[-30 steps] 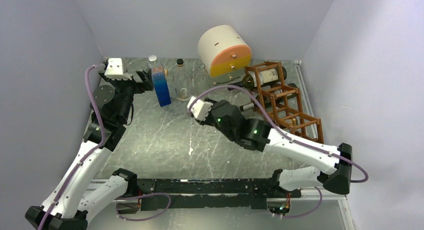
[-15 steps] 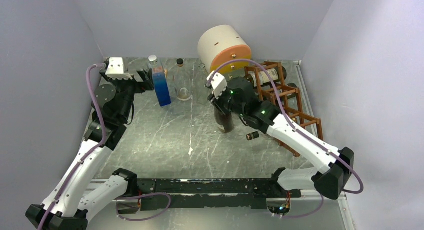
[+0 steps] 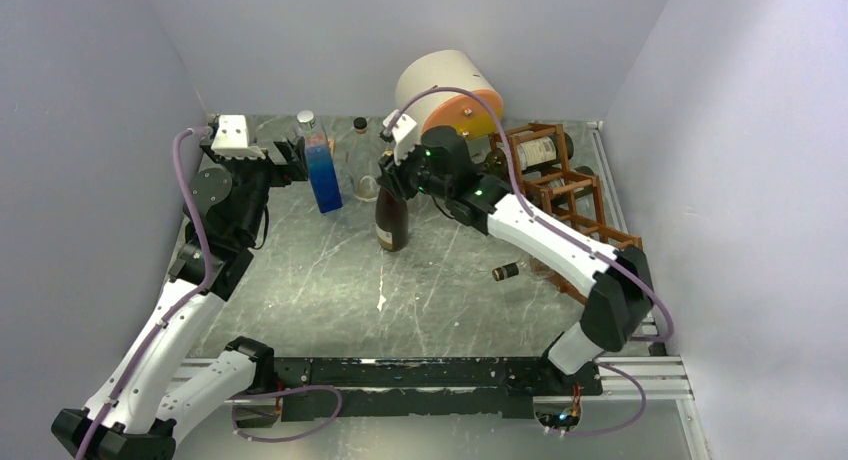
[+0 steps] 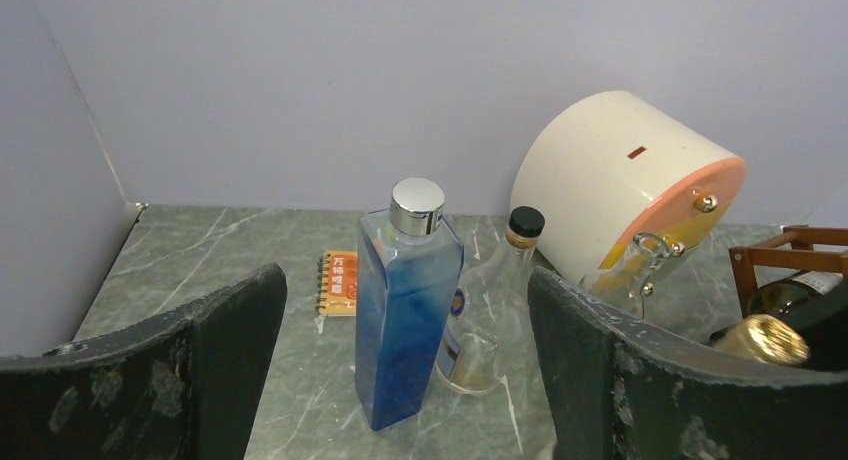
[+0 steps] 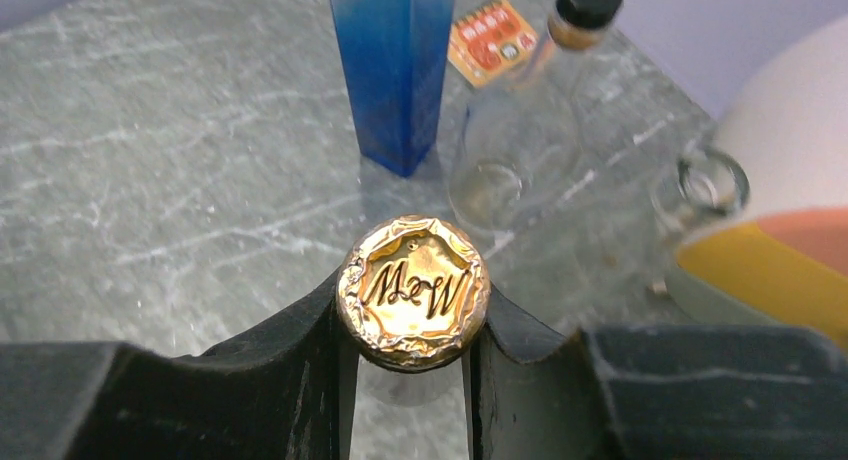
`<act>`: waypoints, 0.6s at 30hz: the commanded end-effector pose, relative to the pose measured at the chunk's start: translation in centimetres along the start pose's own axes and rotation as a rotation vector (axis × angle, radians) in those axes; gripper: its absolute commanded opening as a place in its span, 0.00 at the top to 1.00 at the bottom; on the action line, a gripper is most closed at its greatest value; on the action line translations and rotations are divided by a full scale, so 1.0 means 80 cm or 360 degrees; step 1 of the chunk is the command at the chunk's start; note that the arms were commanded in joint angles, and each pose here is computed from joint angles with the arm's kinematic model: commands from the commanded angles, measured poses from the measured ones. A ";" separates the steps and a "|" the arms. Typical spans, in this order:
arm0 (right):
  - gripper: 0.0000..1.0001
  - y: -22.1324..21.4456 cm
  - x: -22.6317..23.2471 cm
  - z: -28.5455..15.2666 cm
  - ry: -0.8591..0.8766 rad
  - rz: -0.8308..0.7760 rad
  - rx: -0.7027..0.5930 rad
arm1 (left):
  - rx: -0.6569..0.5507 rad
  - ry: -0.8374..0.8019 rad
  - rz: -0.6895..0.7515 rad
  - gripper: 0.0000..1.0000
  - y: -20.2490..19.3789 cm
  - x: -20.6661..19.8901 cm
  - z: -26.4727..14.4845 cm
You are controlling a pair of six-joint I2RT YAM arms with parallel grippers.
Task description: Take the wine bottle off the wine rack
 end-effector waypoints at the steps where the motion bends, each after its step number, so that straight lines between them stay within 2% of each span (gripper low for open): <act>1: 1.00 0.156 -0.050 -0.014 -0.0211 -0.0085 -0.0737 | -0.0048 -0.0027 -0.0032 0.06 0.015 -0.008 -0.002; 9: 1.00 0.162 -0.056 0.041 -0.0215 -0.0152 -0.0719 | -0.0047 -0.0021 -0.0029 0.06 0.014 -0.007 -0.001; 18: 1.00 0.164 -0.036 0.067 -0.0137 -0.0194 -0.0695 | -0.0049 -0.0015 -0.0026 0.06 0.015 -0.006 -0.001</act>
Point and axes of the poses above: each gripper's point midway between its finger pads, its own z axis out along the fingers, its own x axis along the line the jaws close on, y = z × x, the point moved 4 cm from there along -z, back along the fingers, and after that the axes turned 15 degrees about -z, right-handed, at the moved point
